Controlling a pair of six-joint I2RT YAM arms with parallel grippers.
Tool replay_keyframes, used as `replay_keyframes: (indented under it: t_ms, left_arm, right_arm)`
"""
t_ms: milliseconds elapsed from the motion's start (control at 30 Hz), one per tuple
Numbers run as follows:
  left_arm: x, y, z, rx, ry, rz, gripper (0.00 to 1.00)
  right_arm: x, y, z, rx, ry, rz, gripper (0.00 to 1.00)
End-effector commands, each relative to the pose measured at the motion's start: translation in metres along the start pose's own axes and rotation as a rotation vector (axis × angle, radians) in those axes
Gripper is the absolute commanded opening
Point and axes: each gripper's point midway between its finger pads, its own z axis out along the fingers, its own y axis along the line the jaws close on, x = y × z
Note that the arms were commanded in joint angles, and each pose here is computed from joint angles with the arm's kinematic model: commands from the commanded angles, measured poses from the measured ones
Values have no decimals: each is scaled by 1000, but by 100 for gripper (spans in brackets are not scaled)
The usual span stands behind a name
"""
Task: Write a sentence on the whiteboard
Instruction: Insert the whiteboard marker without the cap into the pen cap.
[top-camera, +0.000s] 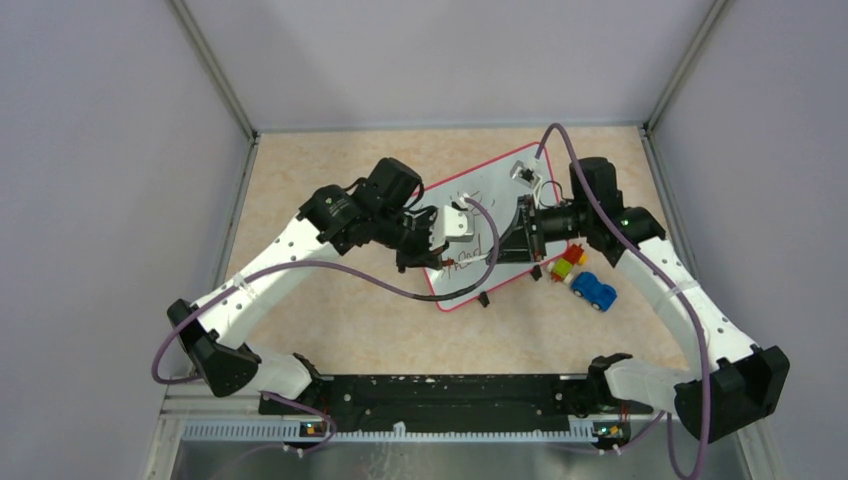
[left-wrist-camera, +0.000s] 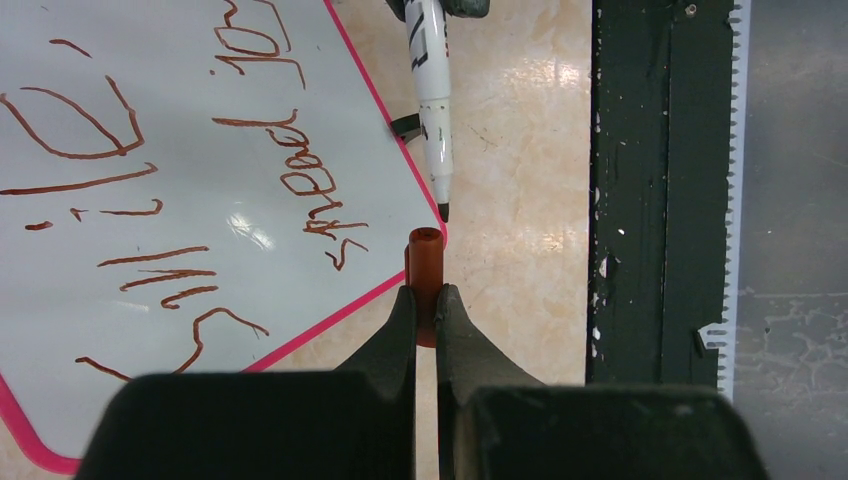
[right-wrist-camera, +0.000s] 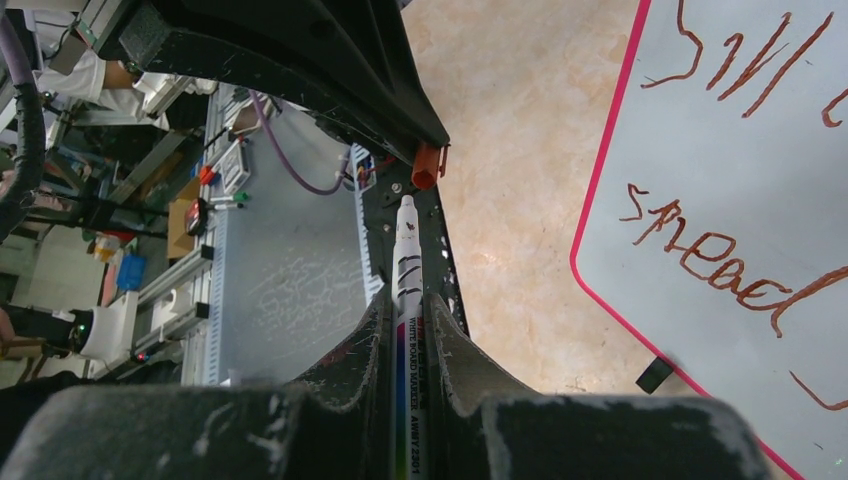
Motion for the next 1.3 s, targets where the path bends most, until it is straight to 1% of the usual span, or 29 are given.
replay_keyframes:
  t_ms: [0, 433, 633, 833, 1033, 1200, 1233, 1267]
  left_arm:
    - [-20, -1, -8, -8, -61, 26, 0]
    - [-28, -4, -7, 19, -83, 26, 0]
    - [-30, 6, 1, -7, -67, -38, 0]
    - [-34, 19, 6, -61, -51, -68, 0]
    - [-43, 18, 8, -66, -57, -38, 0]
    - [-53, 21, 9, -89, -85, -19, 0]
    - [-56, 23, 8, -99, -91, -23, 1]
    - [-59, 25, 5, -111, -98, -26, 6]
  right_arm:
    - [-6, 0, 4, -4, -11, -48, 0]
    - [-7, -4, 10, -3, -5, -50, 0]
    - [-7, -6, 15, 9, 10, -61, 0]
    - [-5, -14, 22, 33, 18, -56, 0]
    - [-6, -23, 30, 51, -1, -62, 0]
    - [-4, -25, 36, 8, -22, -51, 0]
    - [-5, -25, 37, 4, -26, -55, 0]
    - [-6, -25, 37, 0, -29, -57, 0]
